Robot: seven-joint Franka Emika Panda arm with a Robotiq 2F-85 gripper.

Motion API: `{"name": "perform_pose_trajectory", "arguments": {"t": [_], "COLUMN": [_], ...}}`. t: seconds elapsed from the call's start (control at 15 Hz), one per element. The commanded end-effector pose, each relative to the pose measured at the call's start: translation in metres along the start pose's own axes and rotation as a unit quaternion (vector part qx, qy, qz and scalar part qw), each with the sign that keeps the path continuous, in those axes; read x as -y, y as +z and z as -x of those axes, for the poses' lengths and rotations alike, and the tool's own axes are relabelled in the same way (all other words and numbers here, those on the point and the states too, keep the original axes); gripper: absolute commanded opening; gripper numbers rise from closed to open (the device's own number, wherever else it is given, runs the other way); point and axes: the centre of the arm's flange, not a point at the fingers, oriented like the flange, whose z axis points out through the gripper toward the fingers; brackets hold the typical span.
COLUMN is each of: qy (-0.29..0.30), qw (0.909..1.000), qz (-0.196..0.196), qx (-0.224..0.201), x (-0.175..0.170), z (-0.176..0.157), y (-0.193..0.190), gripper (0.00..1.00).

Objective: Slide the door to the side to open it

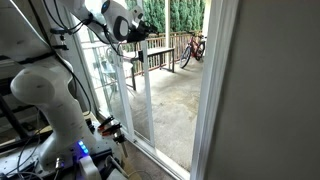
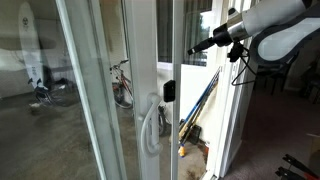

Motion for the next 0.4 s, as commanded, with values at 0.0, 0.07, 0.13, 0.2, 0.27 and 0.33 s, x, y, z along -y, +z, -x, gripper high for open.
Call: {"name": "perform_pose_trajectory", "arguments": {"t": [0.0, 0.07, 0.13, 0.2, 0.27, 0.33], "qy": [0.007, 0.007, 0.000, 0.000, -0.001, -0.002], "qw": [0.9998, 0.9998, 0.9999, 0.9999, 0.9999, 0.9999], "qz": [0.017, 0.018, 0.009, 0.011, 0.011, 0.011], "qx": [-0.004, -0.002, 0.005, 0.006, 0.007, 0.007], "x": [-0.002, -0.002, -0.006, -0.007, -0.007, -0.007], "z": [0.033, 0.034, 0.004, 0.005, 0.005, 0.006], "y": [0.019, 0.020, 0.003, 0.004, 0.005, 0.005], "gripper": [1.00, 1.00, 1.00, 1.00, 1.00, 1.00]}}
